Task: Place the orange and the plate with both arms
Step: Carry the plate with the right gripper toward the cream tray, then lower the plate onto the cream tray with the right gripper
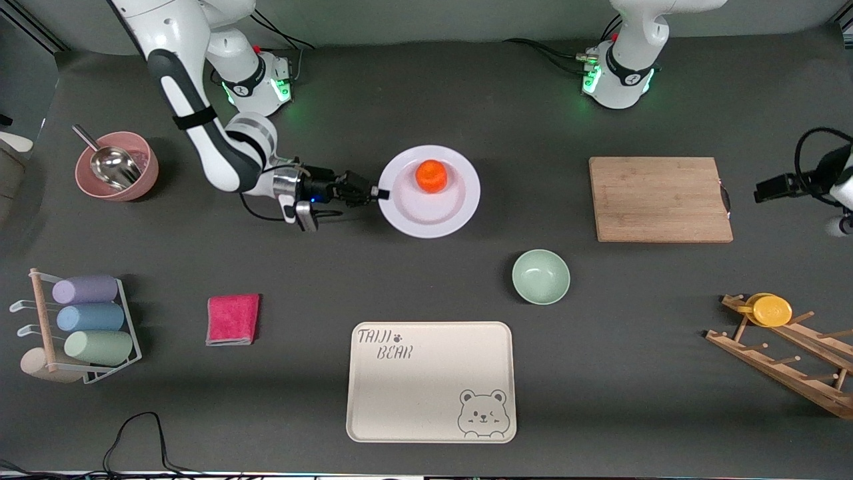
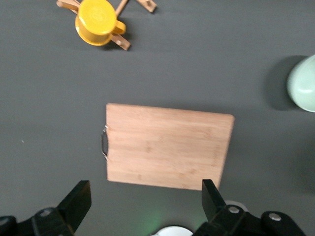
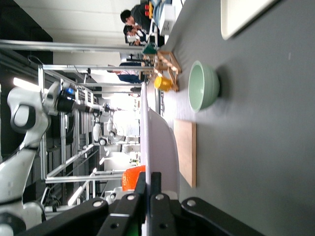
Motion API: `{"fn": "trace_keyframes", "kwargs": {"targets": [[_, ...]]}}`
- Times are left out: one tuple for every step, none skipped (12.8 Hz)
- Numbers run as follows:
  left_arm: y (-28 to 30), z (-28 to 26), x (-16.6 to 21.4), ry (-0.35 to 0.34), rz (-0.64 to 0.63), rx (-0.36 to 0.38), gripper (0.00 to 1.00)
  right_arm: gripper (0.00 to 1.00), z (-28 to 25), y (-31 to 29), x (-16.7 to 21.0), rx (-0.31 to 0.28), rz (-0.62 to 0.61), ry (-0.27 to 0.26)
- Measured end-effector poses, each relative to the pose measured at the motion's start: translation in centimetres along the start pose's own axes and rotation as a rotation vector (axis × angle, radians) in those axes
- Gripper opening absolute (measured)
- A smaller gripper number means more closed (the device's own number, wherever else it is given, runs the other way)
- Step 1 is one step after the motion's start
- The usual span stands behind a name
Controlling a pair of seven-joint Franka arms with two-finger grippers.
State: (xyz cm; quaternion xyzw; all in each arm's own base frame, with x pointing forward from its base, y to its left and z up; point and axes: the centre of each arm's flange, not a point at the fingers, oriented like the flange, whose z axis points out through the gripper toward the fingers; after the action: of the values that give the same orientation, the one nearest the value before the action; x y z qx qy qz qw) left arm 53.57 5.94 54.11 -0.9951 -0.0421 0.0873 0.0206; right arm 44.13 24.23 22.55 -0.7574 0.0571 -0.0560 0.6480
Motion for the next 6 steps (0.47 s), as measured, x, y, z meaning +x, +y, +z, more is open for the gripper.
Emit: {"fn": "trace_keyframes", "kwargs": {"targets": [[1.3,-1.1,-0.8,0.011,0.003,0.001,1.0,0.04,0.3,-0.1,2.6,0.012,0.007,0.015],[2.2,-2.0,-1.4,0.021,0.007,0.003,1.0,0.04,0.8,-0.1,5.4,0.022,0.008,0.028],[2.6,-2.7,-1.8,0.021,0.009,0.004,1.0,0.04,1.4,0.2,8.2,0.028,0.004,0.037],[2.9,-3.3,-2.0,0.019,0.007,0.005,1.0,0.04,2.0,0.6,10.8,0.03,-0.006,0.043],[3.0,-3.8,-2.1,0.017,0.004,0.007,1.0,0.04,2.5,1.2,13.4,0.025,-0.018,0.046],[3.3,-4.0,-2.2,0.017,0.001,0.009,1.0,0.04,2.8,1.8,15.9,0.007,-0.031,0.049]]}}
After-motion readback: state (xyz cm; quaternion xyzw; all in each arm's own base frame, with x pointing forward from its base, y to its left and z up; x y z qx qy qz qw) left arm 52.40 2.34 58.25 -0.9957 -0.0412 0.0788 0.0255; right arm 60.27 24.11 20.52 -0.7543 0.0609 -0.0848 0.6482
